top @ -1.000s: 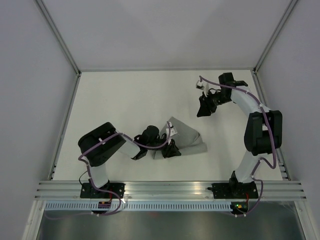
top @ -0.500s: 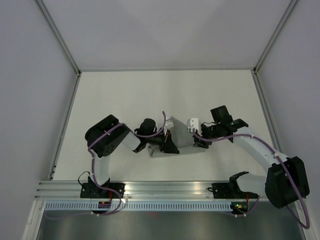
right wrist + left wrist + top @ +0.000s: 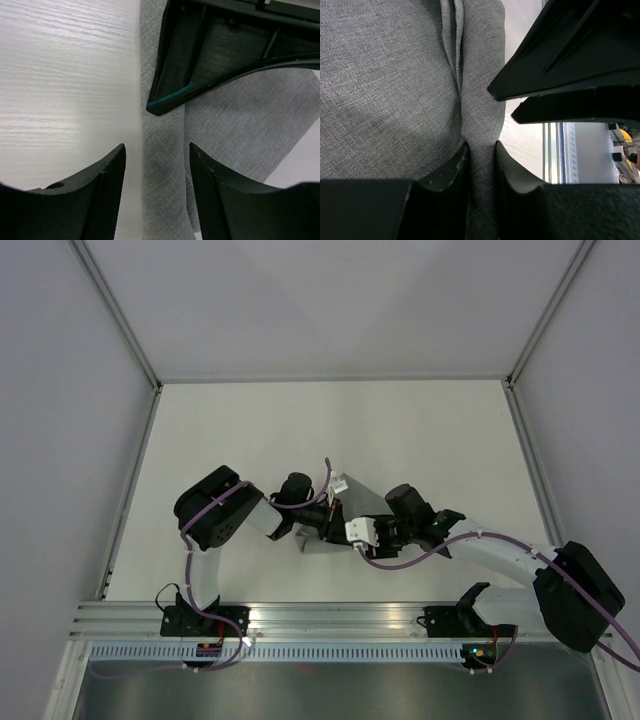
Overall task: Fold the napkin, place the utensils inside, and roll it up
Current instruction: Roll the napkin with the utensil
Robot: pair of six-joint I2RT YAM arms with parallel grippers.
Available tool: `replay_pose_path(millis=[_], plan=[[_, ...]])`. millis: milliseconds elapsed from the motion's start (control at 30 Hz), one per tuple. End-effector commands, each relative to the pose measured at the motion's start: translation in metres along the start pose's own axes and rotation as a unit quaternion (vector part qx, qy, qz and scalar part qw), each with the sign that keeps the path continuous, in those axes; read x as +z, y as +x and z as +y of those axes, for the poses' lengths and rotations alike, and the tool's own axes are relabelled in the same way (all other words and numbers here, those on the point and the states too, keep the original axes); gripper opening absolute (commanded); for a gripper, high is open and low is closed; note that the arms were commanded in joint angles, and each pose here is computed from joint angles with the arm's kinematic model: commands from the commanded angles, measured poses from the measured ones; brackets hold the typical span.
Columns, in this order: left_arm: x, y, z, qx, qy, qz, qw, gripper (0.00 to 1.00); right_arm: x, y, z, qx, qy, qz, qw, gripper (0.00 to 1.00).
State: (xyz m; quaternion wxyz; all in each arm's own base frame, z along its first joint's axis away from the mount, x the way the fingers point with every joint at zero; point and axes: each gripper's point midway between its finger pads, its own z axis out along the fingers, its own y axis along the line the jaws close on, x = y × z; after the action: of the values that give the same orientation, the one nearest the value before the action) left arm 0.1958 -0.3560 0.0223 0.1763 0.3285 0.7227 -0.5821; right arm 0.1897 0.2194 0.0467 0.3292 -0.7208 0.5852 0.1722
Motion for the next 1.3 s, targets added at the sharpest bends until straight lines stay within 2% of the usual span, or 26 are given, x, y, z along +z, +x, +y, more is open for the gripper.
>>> replay_pose_path(millis=[0,200,300,333,400,433,467,567,667,767,900,1033,1167,1267], plan=[[-0.001,0.015,0.011,-0.039,-0.012,0.020,0.999,0.02,0.010,0.001,-0.013,-0.014,0.037,0.012,0.999,0.59],[-0.003,0.013,0.011,-0.036,-0.014,0.023,0.999,0.02,0.018,0.013,-0.004,-0.011,0.023,0.035,0.999,0.52],[-0.004,0.009,0.011,-0.030,-0.015,0.020,0.999,0.02,0.020,0.021,0.001,-0.004,0.016,0.046,0.999,0.38],[-0.005,0.007,0.012,-0.022,-0.020,0.017,0.999,0.03,0.021,0.024,0.003,-0.001,0.013,0.052,0.999,0.25],[-0.008,-0.002,0.008,0.002,-0.029,0.005,1.000,0.05,0.021,0.026,0.004,0.003,0.010,0.057,0.998,0.18],[-0.011,-0.003,0.012,0.016,-0.046,-0.002,0.999,0.10,0.021,0.030,0.007,0.005,0.005,0.064,0.998,0.13],[-0.013,-0.013,0.008,0.034,-0.052,-0.014,0.998,0.16,0.022,0.031,0.009,0.006,0.000,0.066,0.998,0.12],[-0.020,-0.026,0.008,0.049,-0.066,-0.030,0.996,0.21,0.022,0.035,0.018,0.012,-0.025,0.077,0.997,0.08],[-0.025,-0.047,0.003,0.065,-0.069,-0.058,0.994,0.33,0.023,0.037,0.027,0.020,-0.055,0.086,0.995,0.06],[-0.028,-0.060,-0.005,0.082,-0.065,-0.073,0.992,0.36,0.024,0.039,0.035,0.032,-0.089,0.098,0.991,0.04],[-0.034,-0.073,-0.011,0.097,-0.060,-0.091,0.989,0.44,0.023,0.042,0.045,0.046,-0.130,0.111,0.984,0.02],[-0.043,-0.084,-0.007,0.103,-0.079,-0.115,0.985,0.45,0.024,0.042,0.046,0.055,-0.148,0.116,0.981,0.02],[-0.074,-0.111,0.000,0.125,-0.153,-0.195,0.961,0.45,0.022,0.041,0.045,0.079,-0.171,0.114,0.976,0.02],[-0.107,-0.131,0.005,0.137,-0.225,-0.270,0.926,0.46,0.022,0.042,0.044,0.099,-0.201,0.115,0.968,0.01]])
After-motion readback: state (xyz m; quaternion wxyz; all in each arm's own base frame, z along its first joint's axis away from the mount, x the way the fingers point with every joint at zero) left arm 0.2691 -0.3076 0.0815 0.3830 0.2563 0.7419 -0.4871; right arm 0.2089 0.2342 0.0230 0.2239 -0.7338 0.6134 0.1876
